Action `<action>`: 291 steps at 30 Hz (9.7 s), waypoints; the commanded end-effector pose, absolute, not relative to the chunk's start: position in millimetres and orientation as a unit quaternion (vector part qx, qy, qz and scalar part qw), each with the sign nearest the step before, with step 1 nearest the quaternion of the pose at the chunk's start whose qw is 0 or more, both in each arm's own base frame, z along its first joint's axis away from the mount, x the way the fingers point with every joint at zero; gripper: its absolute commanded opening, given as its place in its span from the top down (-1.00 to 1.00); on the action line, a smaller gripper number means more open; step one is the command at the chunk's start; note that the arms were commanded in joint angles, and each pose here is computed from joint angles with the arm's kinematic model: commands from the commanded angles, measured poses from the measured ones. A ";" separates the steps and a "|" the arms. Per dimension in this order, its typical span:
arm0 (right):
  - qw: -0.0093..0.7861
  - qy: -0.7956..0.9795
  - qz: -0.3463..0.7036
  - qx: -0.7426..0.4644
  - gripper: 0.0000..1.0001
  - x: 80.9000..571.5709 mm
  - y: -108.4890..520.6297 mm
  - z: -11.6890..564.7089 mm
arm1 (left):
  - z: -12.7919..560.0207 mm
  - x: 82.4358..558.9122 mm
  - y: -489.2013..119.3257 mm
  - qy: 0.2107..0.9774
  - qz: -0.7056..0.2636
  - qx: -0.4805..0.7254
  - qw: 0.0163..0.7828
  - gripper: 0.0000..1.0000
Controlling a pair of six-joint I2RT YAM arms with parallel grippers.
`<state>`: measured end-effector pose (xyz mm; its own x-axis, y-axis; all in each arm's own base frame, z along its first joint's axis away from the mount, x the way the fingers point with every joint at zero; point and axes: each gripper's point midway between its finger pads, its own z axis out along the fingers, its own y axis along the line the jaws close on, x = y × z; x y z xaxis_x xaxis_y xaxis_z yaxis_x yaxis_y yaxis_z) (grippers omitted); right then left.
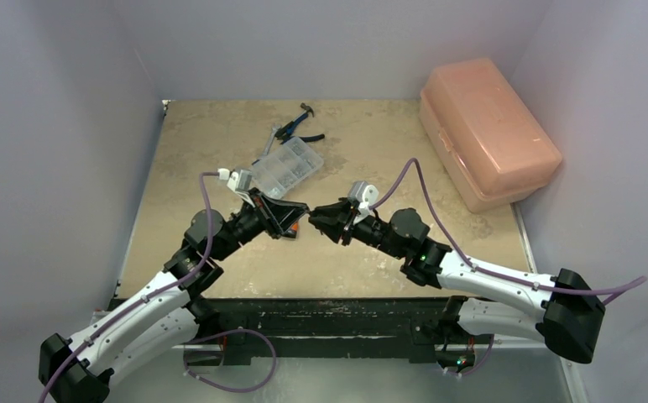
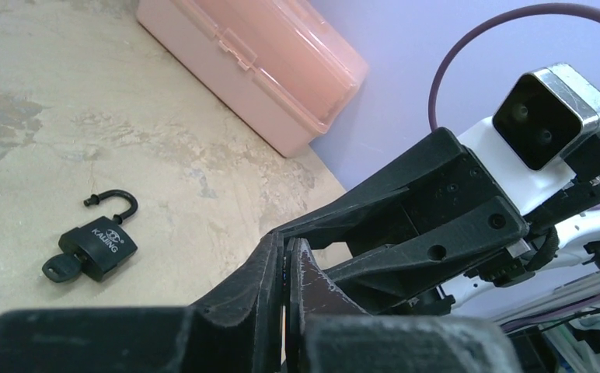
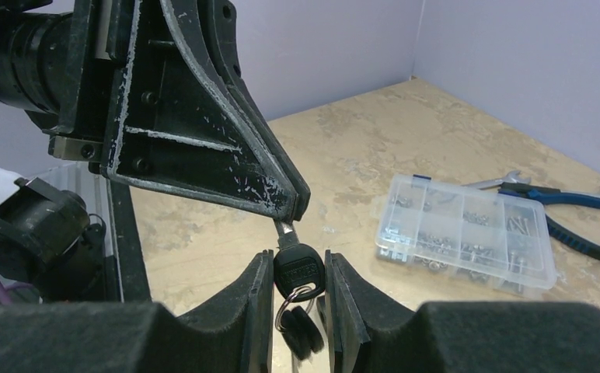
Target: Unlock with the key
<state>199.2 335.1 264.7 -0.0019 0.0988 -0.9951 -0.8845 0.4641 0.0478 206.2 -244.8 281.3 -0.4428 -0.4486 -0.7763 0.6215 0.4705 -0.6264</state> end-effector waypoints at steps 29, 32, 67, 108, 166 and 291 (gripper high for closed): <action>0.511 0.428 0.663 -0.340 -0.47 129.6 309.7 386.1 | 385.0 152.3 -239.8 0.553 -0.567 0.188 0.581 1.00; 0.482 0.403 0.689 -0.362 -0.32 115.9 310.8 386.6 | 389.0 145.6 -239.7 0.546 -0.571 0.201 0.578 1.00; 0.425 0.431 0.712 -0.356 0.62 128.5 330.7 366.8 | 374.6 149.2 -244.1 0.552 -0.566 0.209 0.575 1.00; 0.553 0.651 0.471 -0.220 1.00 206.7 280.2 268.8 | 198.6 253.2 -183.4 0.836 -0.216 0.036 0.503 -0.75; 0.588 0.681 0.406 -0.162 1.00 216.6 243.4 249.7 | 19.9 297.3 -193.0 0.963 0.034 0.080 0.255 -0.04; 0.469 0.776 0.314 -0.283 1.00 208.9 358.7 177.8 | 163.6 255.2 -184.8 0.511 -0.621 -0.515 0.296 1.00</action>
